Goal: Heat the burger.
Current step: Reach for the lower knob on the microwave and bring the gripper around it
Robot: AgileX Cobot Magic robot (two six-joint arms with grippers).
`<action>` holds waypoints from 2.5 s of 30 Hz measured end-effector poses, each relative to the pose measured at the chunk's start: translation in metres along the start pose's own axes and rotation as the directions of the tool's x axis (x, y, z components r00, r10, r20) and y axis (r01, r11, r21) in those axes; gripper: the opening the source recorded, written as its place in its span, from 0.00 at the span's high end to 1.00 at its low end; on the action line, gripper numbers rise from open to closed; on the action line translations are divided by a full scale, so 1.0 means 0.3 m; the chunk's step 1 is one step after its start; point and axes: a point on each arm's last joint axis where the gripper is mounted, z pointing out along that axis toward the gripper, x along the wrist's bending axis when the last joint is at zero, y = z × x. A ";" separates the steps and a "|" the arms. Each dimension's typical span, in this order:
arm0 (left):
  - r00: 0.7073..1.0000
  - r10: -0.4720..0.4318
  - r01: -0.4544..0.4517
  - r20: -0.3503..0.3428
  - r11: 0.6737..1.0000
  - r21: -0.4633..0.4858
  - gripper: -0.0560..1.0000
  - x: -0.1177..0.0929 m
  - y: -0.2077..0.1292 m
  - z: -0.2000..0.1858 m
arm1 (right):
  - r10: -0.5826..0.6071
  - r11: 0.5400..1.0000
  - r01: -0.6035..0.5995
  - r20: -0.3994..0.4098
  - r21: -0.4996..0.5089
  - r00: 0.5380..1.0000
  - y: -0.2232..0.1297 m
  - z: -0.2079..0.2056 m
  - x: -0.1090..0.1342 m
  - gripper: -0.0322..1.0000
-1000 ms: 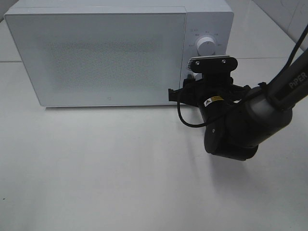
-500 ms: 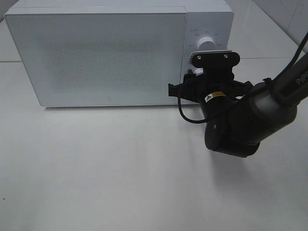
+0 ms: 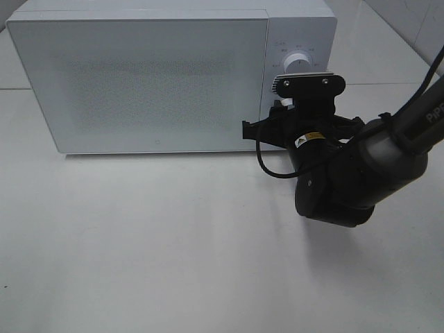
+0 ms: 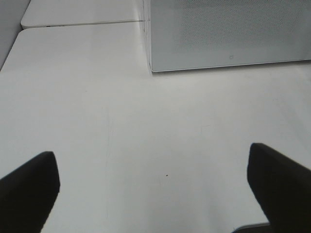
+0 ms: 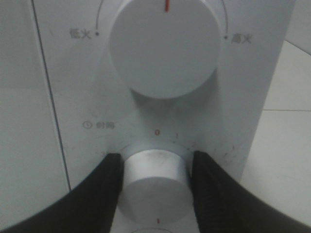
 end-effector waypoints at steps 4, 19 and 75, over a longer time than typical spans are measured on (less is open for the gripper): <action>1.000 0.000 0.000 0.000 1.000 0.000 0.01 0.000 0.000 0.000 | 0.000 1.000 0.000 0.000 0.000 1.000 0.000 0.000 0.000 0.54; 1.000 0.000 0.000 0.000 1.000 0.000 0.01 0.000 0.000 0.000 | 0.032 0.999 -0.032 0.000 0.000 0.999 0.000 0.000 0.000 0.54; 1.000 0.000 0.000 0.000 1.000 -0.001 0.01 0.000 0.000 0.000 | 1.000 0.023 -0.999 0.022 -0.023 0.022 -0.014 -0.005 -0.008 0.54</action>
